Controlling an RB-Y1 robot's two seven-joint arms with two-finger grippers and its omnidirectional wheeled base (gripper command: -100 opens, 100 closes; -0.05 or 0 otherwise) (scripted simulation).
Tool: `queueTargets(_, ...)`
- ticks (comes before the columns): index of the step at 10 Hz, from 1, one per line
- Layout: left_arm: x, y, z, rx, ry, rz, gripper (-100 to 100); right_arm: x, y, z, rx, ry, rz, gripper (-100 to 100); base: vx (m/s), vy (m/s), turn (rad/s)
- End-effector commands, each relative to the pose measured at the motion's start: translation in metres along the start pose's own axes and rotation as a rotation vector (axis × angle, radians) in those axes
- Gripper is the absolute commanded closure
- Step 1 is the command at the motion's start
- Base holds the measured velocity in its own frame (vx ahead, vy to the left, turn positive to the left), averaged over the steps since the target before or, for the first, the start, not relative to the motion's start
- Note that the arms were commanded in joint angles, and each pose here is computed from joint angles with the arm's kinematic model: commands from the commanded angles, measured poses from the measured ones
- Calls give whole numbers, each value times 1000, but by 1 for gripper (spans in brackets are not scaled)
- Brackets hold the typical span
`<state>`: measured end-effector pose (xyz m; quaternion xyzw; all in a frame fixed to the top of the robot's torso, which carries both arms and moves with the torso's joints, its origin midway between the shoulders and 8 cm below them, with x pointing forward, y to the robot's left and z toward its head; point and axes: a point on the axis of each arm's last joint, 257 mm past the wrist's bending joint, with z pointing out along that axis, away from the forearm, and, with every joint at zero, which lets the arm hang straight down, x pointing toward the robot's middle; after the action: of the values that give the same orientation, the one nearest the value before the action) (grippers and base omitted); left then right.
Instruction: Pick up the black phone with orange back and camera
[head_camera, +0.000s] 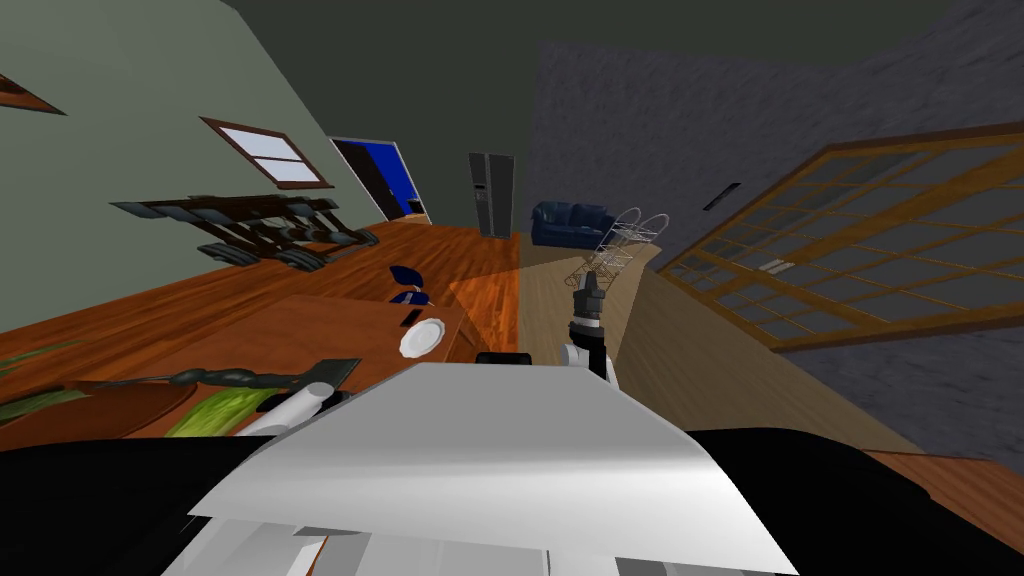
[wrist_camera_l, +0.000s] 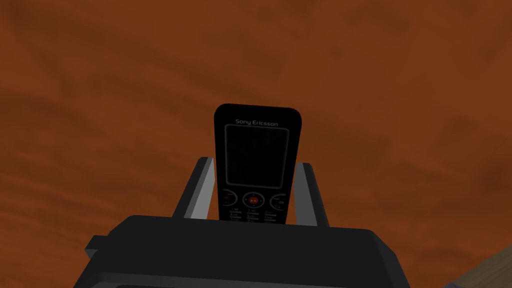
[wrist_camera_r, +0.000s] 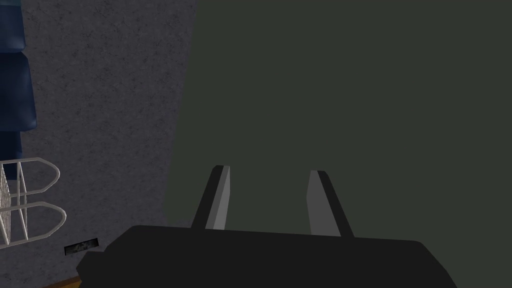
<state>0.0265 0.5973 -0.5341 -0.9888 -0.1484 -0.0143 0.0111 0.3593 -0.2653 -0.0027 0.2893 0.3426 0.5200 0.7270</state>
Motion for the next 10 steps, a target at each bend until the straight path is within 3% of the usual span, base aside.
queueTargets(1,-11,0,-3,1,-9,10,100,0,0,0,0,0,0,0,87,15,104)
queueTargets(2,-1,3,-5,0,9,27,100,0,0,0,0,0,0,0,71,3,78)
queueTargets(3,-15,1,-7,3,-6,29,100,0,0,0,0,0,0,0,80,2,110)
queueTargets(4,-7,4,-9,2,9,44,100,0,0,0,0,0,0,0,73,7,73)
queueTargets(5,-24,2,-11,7,-11,40,100,0,0,0,0,0,0,0,93,11,87)
queueTargets(6,-12,5,-13,6,10,60,100,0,0,0,0,0,0,0,75,14,93)
queueTargets(7,-27,3,-16,12,-8,59,100,0,0,0,0,0,0,0,86,17,110)
queueTargets(8,-18,6,-19,11,10,76,100,0,0,0,0,0,0,0,63,12,71)
queueTargets(9,-22,4,-17,11,2,67,100,0,0,0,0,0,0,0,20,4,4)
queueTargets(10,-21,4,-17,11,4,68,0,0,0,0,0,0,0,0,5,1,-2)
